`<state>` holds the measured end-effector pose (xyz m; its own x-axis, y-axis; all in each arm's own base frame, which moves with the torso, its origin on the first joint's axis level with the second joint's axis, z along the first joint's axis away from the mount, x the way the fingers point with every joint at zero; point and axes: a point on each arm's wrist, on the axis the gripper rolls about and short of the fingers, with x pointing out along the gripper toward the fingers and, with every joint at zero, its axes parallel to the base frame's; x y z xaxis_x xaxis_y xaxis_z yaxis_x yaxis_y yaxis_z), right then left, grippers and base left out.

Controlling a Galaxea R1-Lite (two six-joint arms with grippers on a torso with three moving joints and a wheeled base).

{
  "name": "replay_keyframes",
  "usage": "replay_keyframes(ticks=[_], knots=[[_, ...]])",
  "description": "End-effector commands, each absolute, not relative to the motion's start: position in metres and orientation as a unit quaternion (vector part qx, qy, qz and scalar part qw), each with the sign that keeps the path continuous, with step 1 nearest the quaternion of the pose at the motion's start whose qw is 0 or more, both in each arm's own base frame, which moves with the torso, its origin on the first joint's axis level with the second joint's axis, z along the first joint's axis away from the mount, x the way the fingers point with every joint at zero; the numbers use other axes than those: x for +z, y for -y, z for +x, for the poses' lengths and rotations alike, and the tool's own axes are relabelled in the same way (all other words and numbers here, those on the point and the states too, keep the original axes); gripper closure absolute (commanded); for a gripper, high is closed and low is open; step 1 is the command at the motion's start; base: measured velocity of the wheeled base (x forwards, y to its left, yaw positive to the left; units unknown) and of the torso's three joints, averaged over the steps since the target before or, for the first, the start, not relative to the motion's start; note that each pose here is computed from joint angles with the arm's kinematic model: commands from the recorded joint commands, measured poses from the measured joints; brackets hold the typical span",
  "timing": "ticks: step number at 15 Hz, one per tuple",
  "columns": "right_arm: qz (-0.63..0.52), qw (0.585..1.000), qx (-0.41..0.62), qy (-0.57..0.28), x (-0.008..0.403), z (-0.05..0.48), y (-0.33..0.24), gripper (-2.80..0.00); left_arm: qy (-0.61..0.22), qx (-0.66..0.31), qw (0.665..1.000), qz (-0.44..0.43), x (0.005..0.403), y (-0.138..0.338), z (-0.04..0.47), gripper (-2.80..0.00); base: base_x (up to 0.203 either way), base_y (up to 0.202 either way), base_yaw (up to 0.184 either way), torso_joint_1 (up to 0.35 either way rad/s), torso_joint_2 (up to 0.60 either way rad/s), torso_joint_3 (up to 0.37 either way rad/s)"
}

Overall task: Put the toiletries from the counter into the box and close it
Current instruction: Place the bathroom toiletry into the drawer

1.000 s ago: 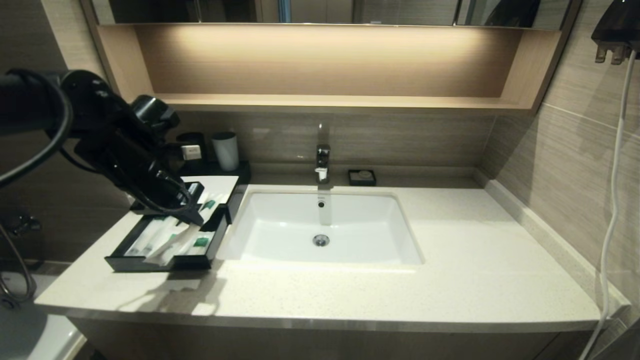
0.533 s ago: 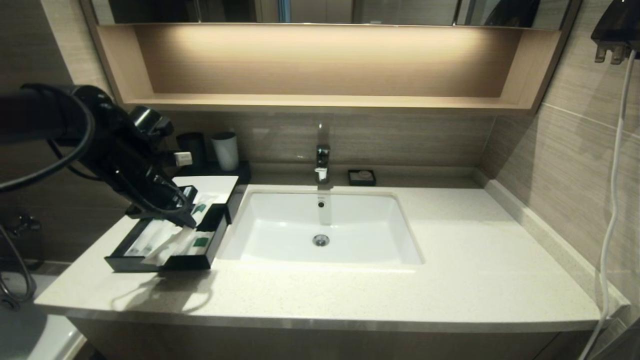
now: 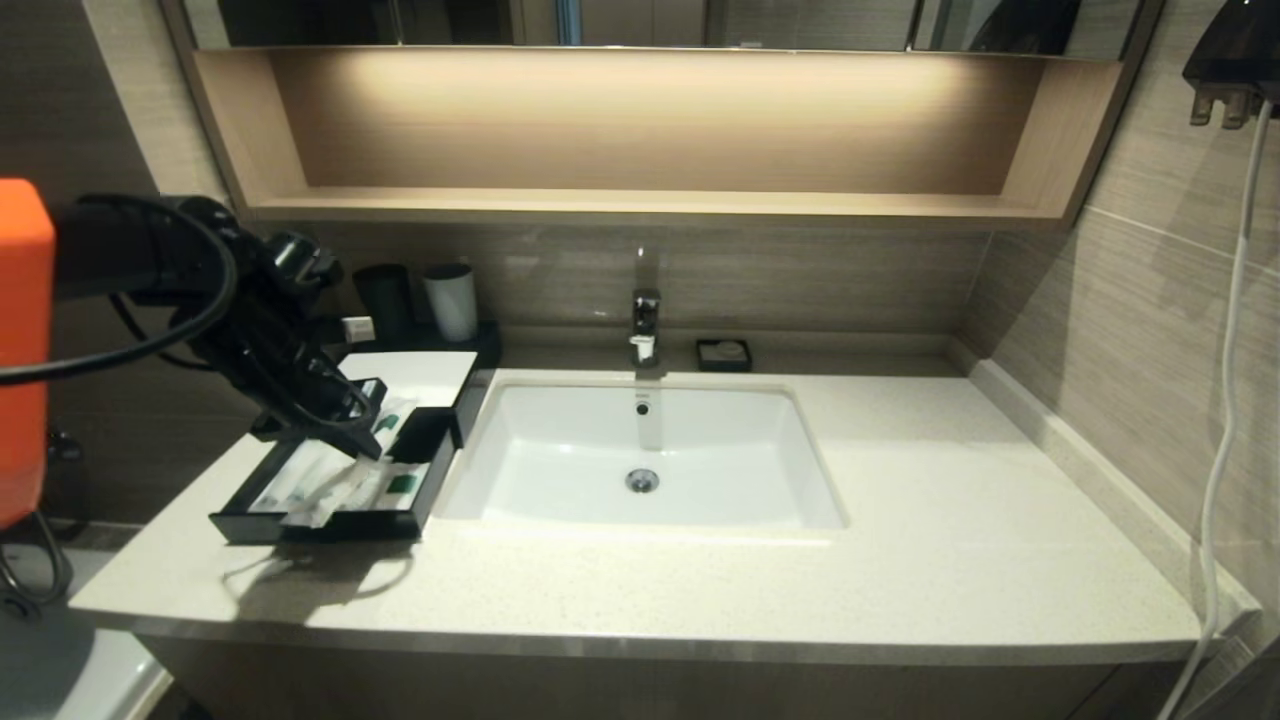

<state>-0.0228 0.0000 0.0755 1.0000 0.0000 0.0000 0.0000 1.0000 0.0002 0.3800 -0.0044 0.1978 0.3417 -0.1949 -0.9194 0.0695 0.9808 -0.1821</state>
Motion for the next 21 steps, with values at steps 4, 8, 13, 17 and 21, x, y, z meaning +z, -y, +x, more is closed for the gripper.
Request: replay_keyframes(ticks=[4, 8, 13, 17, 21], knots=[[0.000, 1.000, 0.000, 0.000, 0.075, -0.023, 0.000, 0.00, -0.571, -0.075, 0.816, -0.058, 0.182, 0.000, 0.392, 0.00, 0.000, 0.000, 0.000, 0.000, 0.00, 0.000], [0.000, 1.000, 0.000, 0.000, 0.075, -0.023, 0.000, 0.00, -0.551, -0.073, 0.829, -0.058, 0.184, -0.002, 0.396, 0.00, 0.000, 0.000, 0.000, 0.000, 0.00, 0.000], [0.000, 1.000, 0.000, 0.000, 0.075, -0.023, 0.000, 0.00, -0.549, -0.063, 0.831, -0.065, 0.191, -0.011, 0.392, 0.00, 0.000, 0.000, 0.000, 0.000, 0.00, 0.000], [0.000, 1.000, 0.000, 0.000, 0.075, -0.023, 0.000, 0.00, -0.564, -0.048, 0.821, -0.076, 0.187, -0.026, 0.389, 0.00, 0.000, 0.000, 0.000, 0.000, 0.00, 0.000], [0.000, 1.000, 0.000, 0.000, 0.075, -0.023, 0.000, 0.00, -0.550, -0.043, 0.830, -0.077, 0.196, -0.030, 0.385, 0.00, 0.000, 0.000, 0.000, 0.000, 0.00, 0.000]])
